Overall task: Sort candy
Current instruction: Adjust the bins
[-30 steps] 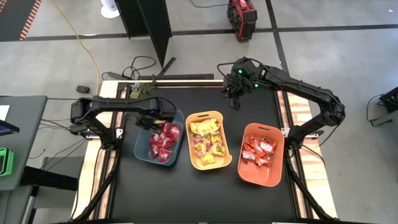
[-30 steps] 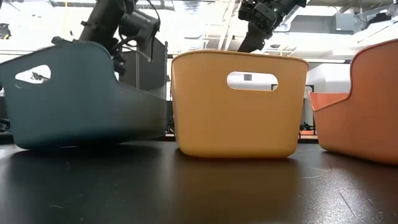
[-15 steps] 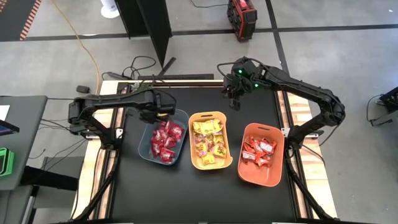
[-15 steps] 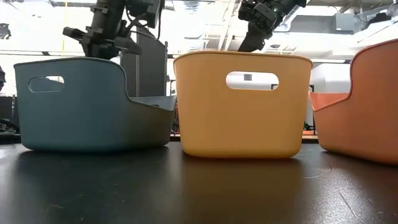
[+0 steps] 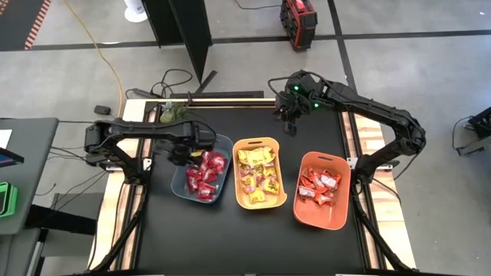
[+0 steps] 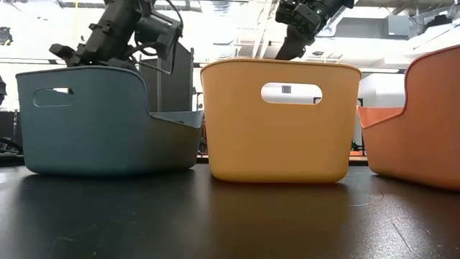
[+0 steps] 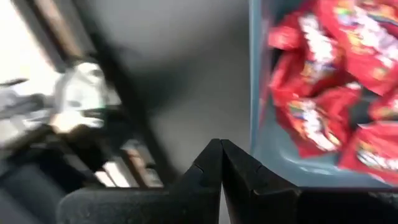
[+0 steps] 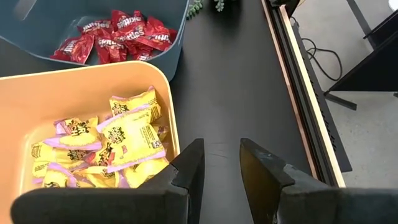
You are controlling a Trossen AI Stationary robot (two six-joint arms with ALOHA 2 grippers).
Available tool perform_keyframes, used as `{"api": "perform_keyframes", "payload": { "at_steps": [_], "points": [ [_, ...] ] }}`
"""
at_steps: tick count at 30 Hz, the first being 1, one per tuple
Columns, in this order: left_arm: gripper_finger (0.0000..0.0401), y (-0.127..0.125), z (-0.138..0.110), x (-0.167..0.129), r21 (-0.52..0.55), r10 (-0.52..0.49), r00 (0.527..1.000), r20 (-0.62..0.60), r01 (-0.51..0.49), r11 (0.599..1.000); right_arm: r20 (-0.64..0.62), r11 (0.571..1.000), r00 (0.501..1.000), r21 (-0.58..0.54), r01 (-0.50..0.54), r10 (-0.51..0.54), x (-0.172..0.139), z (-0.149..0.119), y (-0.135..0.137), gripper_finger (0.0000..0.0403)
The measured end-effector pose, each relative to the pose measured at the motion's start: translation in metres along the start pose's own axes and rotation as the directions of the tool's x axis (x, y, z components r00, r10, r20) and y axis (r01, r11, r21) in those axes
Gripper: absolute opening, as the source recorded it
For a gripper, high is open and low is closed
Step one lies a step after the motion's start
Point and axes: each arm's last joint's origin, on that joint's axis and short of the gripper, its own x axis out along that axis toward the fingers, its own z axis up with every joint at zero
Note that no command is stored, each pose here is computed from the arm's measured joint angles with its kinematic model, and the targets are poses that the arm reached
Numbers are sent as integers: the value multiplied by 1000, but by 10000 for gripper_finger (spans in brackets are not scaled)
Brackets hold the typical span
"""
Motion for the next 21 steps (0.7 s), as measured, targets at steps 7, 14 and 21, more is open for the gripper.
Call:
{"api": "perform_keyframes", "payload": {
  "at_steps": [7,14,21],
  "points": [
    [0,-16,-4,-1,31,-165,985,-47,167,986,-3,1000,1000,5,3,-3,0,-1,-1,119],
    [0,-22,-10,-1,55,-193,980,-57,196,979,-154,991,987,129,-27,47,-2,-16,2,119],
    [0,-20,-7,0,86,-157,988,1,156,984,-272,967,959,255,-8,80,-7,-30,-1,103]
  ]
}}
